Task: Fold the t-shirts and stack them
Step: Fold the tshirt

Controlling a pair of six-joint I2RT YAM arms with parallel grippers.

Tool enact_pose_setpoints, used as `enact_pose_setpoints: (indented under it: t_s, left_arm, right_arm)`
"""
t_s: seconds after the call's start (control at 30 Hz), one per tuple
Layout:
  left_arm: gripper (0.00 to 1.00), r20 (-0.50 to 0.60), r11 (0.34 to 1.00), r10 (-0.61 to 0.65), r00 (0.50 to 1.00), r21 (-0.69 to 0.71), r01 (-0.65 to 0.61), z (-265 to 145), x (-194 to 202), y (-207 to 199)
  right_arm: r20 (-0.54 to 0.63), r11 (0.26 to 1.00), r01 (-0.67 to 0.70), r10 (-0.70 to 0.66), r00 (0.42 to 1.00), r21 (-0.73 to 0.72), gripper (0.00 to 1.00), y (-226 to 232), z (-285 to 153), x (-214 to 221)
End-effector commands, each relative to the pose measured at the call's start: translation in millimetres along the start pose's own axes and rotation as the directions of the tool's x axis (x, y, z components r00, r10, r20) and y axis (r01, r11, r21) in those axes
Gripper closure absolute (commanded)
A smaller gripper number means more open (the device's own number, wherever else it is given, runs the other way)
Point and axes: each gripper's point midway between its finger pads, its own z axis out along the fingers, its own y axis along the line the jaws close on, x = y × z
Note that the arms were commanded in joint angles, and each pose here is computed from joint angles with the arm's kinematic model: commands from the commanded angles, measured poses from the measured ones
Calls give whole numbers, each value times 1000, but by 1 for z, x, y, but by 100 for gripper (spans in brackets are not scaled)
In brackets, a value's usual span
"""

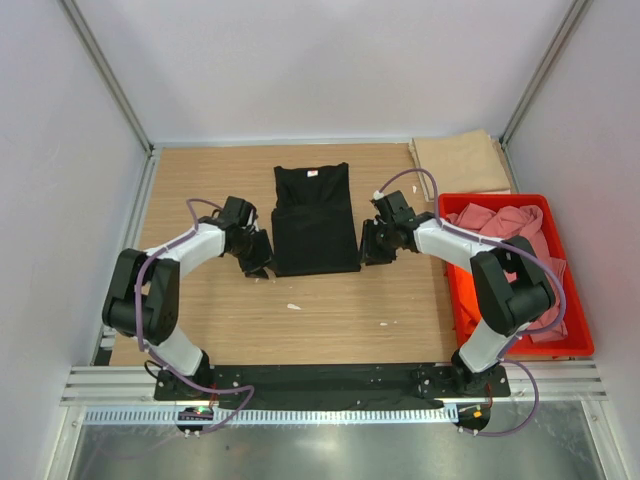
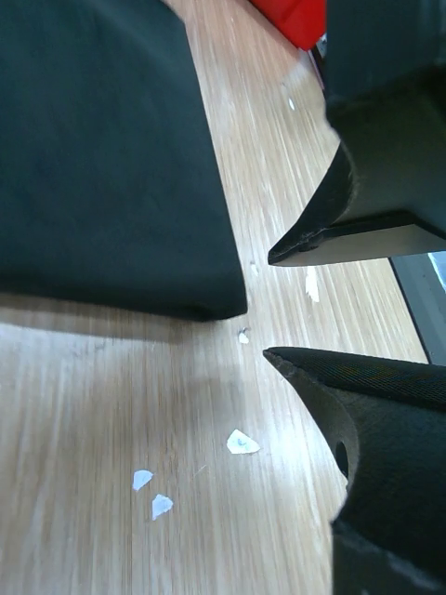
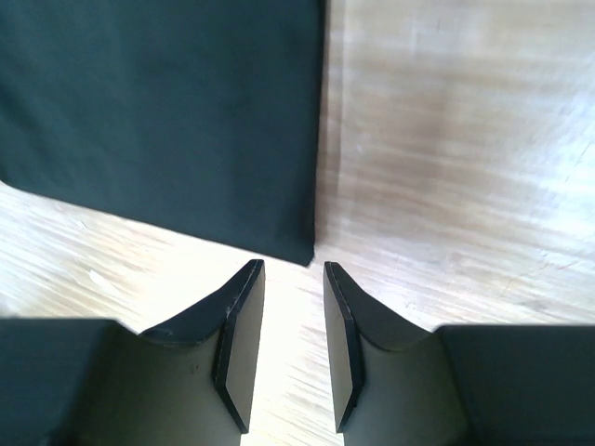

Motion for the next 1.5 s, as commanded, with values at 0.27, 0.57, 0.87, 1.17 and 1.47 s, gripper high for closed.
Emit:
enact_pose_setpoints:
  t_s: [0.27,0.57,0.87,1.17,1.47]
  left_arm:
    - [61,2,997,4,1000,74,-4,30,-4,-6]
    - [84,20,999,10,1000,34,-11,28,-5,-2]
    - [100,42,997,-1,999,-74,4,26,4,11]
    - [96,17,998,18,1000,-53,-17,27,13,1]
    - [58,61,994,56,997,-102,-50,16,-2,0]
  right_arm:
    - [39,994,57,-54,998,-92,62,7,14,3]
    - [79,998,52,-49,996,-37,91,-5,19,-1]
    - [170,999,-36,41,985,-34,99,-23,7,26]
    - [215,995,-39,57,975,-86,88,-18,-3,32]
    - [179,999,2,8,984,-54,61,-11,1,15]
